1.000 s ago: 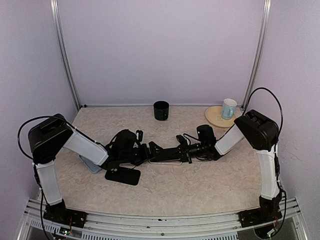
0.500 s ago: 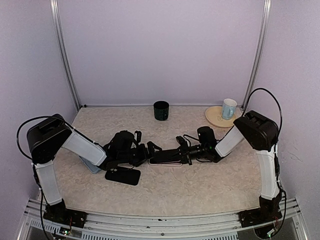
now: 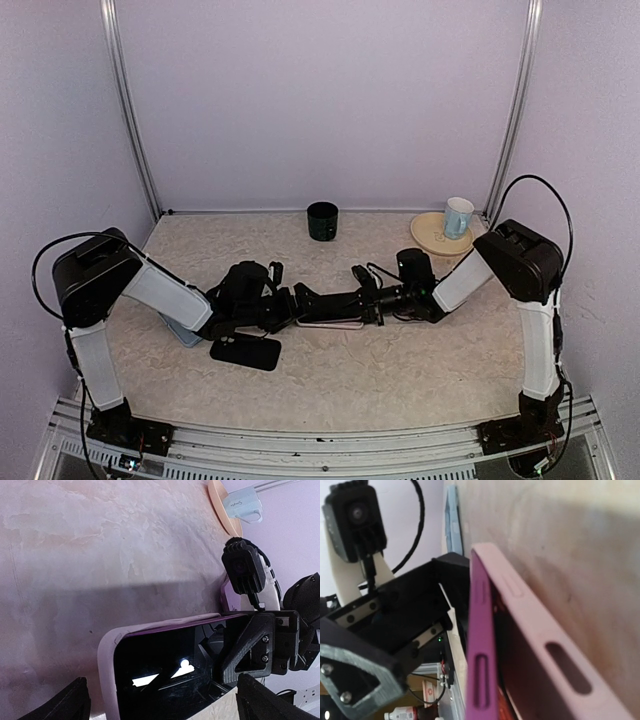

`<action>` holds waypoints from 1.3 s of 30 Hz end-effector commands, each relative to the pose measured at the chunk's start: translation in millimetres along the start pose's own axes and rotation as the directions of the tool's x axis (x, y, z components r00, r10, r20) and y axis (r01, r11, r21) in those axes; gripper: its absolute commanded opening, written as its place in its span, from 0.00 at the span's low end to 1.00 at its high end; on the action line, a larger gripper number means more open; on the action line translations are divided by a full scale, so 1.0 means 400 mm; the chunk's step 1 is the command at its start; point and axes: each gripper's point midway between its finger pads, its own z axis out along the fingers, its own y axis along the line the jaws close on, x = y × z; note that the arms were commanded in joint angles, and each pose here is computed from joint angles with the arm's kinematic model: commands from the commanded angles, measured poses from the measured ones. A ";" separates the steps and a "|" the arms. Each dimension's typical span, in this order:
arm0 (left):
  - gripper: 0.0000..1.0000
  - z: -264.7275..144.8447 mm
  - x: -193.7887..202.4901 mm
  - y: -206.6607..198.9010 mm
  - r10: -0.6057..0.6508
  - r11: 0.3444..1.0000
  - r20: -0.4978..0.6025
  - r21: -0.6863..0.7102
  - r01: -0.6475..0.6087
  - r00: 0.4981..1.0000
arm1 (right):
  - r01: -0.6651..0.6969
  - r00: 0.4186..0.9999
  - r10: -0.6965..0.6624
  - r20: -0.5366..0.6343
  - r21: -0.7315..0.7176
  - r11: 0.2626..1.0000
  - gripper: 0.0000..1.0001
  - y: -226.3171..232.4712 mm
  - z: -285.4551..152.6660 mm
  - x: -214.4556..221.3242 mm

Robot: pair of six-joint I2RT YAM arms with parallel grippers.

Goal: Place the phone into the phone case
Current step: Install the phone on the phone case.

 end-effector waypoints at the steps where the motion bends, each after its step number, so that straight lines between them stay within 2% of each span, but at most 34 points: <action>1: 0.99 -0.003 -0.001 -0.038 0.015 0.996 -0.009 0.090 -0.015 1.000 | 0.140 0.990 -0.142 -0.007 -0.085 0.986 0.00 0.096 -0.008 0.002; 8: 0.92 -0.007 0.005 -0.109 0.036 0.971 -0.033 0.237 -0.027 0.999 | 0.182 0.983 -0.184 -0.009 -0.117 0.976 0.00 0.118 -0.015 0.014; 23: 0.70 -0.030 0.018 -0.175 0.054 0.920 -0.049 0.391 -0.031 0.997 | 0.236 0.969 -0.245 -0.032 -0.177 0.956 0.00 0.149 -0.026 0.046; 30: 0.51 -0.035 0.022 -0.183 0.067 0.912 -0.054 0.409 -0.039 0.996 | 0.233 0.968 -0.245 -0.050 -0.173 0.957 0.00 0.141 -0.025 0.054; 35: 0.42 -0.039 0.021 -0.189 0.078 0.907 -0.053 0.417 -0.049 0.996 | 0.233 0.968 -0.245 -0.060 -0.162 0.959 0.00 0.128 -0.028 0.057; 39: 0.31 -0.043 0.021 -0.199 0.090 0.899 -0.050 0.433 -0.060 0.995 | 0.232 0.968 -0.243 -0.061 -0.155 0.960 0.00 0.120 -0.033 0.056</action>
